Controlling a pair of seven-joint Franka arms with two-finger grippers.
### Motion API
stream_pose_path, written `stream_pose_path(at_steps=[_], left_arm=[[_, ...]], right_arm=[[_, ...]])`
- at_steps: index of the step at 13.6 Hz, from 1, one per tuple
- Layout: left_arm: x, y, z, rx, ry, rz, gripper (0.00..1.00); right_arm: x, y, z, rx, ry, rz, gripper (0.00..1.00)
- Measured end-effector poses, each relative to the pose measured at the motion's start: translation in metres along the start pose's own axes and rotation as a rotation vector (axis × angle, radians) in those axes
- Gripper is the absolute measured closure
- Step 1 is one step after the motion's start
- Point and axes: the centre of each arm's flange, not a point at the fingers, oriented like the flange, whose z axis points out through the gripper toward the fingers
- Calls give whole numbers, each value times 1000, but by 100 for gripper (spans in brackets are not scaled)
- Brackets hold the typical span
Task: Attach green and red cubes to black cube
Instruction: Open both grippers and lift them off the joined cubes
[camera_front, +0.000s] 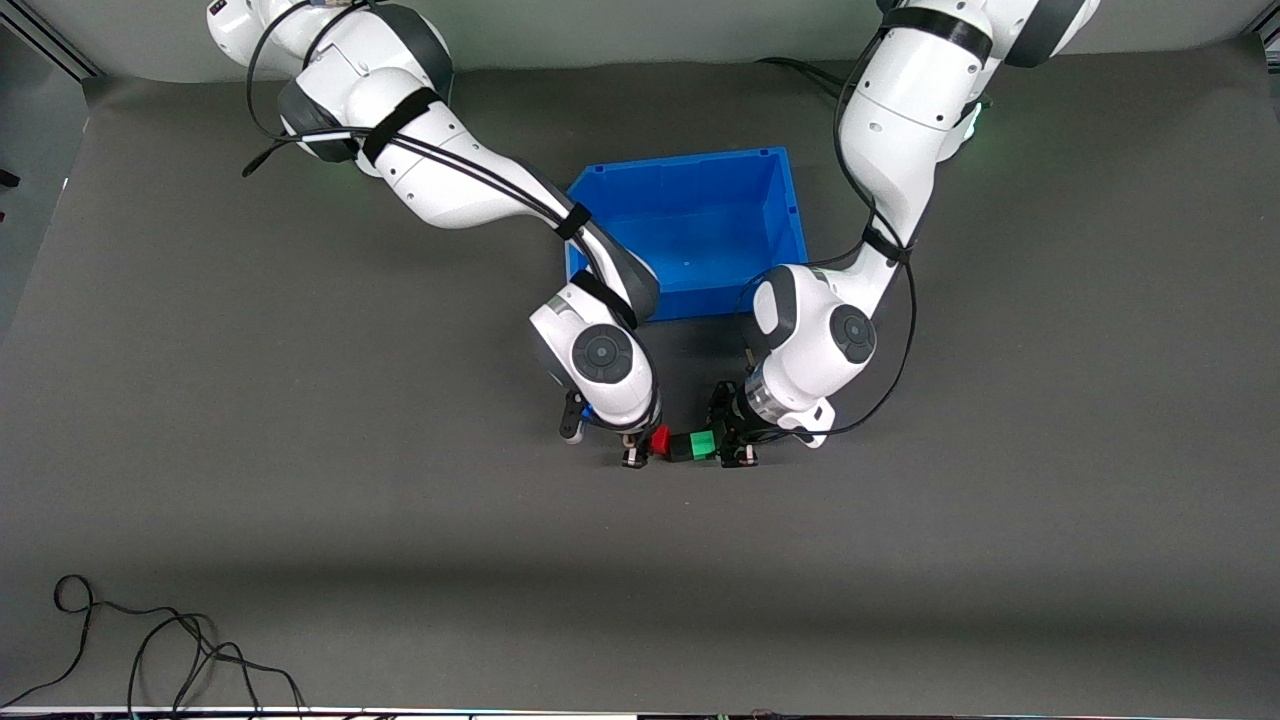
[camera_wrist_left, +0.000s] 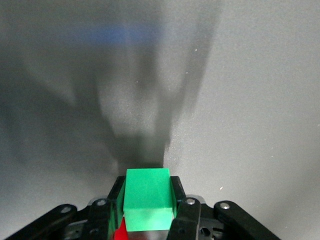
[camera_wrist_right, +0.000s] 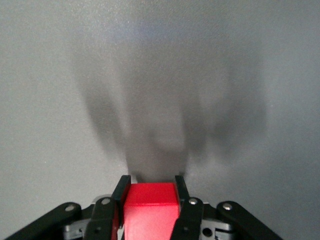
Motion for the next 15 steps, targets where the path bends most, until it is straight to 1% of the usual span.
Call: stream_pose_path(at_steps=[4, 12, 14, 15], left_arm=[[-5, -7, 4, 25, 2, 38, 62], [-7, -9, 4, 26, 1, 43, 62], [-7, -8, 4, 26, 1, 41, 62], [-6, -7, 4, 24, 2, 40, 62]], right_arm=[[6, -7, 10, 14, -2, 12, 60], [12, -18, 10, 31, -15, 16, 60], [14, -21, 10, 32, -14, -25, 45], [14, -21, 11, 32, -14, -44, 34]])
